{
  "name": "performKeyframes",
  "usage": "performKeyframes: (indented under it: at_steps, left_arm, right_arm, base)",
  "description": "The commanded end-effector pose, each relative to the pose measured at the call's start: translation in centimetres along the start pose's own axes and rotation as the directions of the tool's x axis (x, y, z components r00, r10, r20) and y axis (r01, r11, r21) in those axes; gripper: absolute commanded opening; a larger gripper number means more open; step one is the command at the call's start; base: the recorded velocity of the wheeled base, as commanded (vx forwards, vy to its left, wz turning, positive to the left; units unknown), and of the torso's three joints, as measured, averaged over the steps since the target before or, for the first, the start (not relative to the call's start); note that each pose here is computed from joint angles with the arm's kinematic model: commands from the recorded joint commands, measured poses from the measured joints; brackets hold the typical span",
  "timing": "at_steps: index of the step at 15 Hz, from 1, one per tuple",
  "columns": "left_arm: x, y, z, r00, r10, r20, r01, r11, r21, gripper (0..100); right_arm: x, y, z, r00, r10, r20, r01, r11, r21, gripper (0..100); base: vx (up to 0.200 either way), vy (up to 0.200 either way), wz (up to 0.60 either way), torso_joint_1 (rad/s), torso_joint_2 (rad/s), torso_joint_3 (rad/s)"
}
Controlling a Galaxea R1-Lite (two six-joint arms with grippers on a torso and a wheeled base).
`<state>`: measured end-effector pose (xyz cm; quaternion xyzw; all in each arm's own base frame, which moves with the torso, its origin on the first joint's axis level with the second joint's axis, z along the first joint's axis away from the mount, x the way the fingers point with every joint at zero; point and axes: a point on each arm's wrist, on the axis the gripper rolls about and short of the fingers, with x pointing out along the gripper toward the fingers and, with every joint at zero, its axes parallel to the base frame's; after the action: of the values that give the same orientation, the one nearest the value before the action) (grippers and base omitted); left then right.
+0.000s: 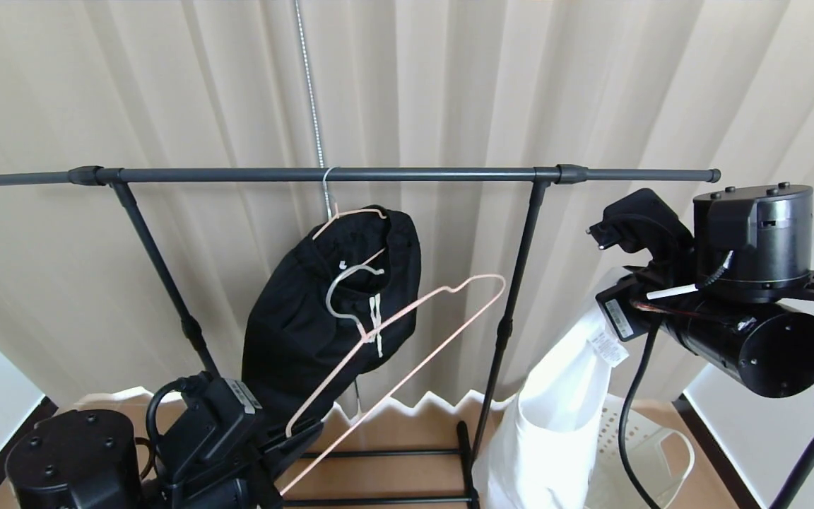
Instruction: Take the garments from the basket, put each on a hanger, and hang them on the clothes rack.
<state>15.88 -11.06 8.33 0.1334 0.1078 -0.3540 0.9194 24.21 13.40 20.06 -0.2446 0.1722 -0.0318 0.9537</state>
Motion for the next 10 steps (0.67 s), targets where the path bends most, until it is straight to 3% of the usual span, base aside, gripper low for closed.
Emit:
performKeyframes:
  at_steps: [1, 10]
  left_arm:
    - [0.1, -0.1, -0.6, 0.999, -0.018, -0.031, 0.018, 1.000, -0.002, 0]
    - [0.2, -1.6, -0.3, 0.990, -0.140, -0.006, 0.140, 0.990, 0.018, 0]
  right_arm:
    - [0.7, 0.5, 0.0, 0.999, -0.039, -0.007, 0.039, 0.999, 0.002, 0]
    - [2.4, 1.6, 0.6, 0.995, -0.094, 0.038, 0.092, 0.994, 0.056, 0]
  base:
    - [0.000, 0.000, 0.00, 0.000, 0.00, 0.000]
    - [0.000, 0.000, 0.00, 0.000, 0.00, 0.000]
